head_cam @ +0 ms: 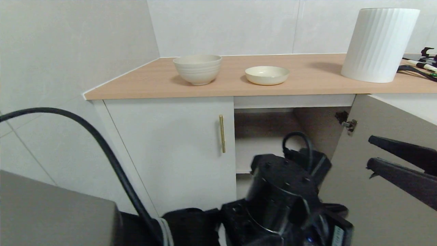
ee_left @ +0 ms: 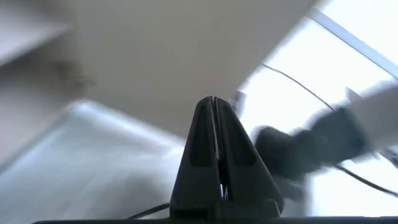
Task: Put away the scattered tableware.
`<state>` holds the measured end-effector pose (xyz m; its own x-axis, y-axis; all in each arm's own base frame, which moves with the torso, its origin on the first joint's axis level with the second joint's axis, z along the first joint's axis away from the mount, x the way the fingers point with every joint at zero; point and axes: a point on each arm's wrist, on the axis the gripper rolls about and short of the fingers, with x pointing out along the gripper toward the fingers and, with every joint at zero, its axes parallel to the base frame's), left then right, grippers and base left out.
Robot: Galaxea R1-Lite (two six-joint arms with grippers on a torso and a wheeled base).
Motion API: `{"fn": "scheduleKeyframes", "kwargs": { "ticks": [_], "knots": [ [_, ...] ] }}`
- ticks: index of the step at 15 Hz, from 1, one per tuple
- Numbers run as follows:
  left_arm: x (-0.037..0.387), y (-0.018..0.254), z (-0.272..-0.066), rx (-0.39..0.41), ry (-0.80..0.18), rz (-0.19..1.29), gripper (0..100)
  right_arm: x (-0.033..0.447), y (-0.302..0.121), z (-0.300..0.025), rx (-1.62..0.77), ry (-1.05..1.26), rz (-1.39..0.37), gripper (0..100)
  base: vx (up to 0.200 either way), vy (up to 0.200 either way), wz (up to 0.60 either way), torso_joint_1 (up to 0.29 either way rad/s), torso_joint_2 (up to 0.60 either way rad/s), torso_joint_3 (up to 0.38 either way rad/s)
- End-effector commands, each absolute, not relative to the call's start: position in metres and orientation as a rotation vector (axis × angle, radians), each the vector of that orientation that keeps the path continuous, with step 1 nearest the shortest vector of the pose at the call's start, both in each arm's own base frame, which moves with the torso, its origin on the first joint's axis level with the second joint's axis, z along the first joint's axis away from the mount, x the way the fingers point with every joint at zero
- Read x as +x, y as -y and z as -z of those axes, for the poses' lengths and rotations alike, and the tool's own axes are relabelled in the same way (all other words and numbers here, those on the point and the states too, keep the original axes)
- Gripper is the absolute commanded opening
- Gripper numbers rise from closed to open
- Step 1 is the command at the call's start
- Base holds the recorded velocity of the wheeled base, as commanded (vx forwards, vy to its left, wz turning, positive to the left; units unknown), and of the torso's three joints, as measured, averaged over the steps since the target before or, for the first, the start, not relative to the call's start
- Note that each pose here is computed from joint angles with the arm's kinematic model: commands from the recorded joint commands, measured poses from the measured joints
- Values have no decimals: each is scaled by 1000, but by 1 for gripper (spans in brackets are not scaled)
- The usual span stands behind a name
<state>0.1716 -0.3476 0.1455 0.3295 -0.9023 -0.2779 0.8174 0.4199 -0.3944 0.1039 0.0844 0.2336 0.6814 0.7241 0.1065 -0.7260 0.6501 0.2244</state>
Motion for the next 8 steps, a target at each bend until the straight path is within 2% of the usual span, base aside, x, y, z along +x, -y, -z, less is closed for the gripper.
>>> {"fn": "scheduleKeyframes", "kwargs": {
  "ticks": [1,2,4,7,8],
  "knots": [
    [191,298,-163,-228,-464,1026,0,122,-92,-222,238,-66,-782,100,0,0,0,0,0,0],
    [208,255,-164,-239,-457,897,0,143,-100,-219,227,-114,-743,100,0,0,0,0,0,0],
    [216,198,-174,-274,-390,761,0,175,-113,-216,217,-160,-702,100,0,0,0,0,0,0],
    [209,147,-184,-295,-289,657,0,213,-135,-212,205,-199,-692,100,0,0,0,0,0,0],
    [207,140,-184,-298,-285,640,0,219,-139,-211,203,-205,-693,100,0,0,0,0,0,0]
  ]
}}
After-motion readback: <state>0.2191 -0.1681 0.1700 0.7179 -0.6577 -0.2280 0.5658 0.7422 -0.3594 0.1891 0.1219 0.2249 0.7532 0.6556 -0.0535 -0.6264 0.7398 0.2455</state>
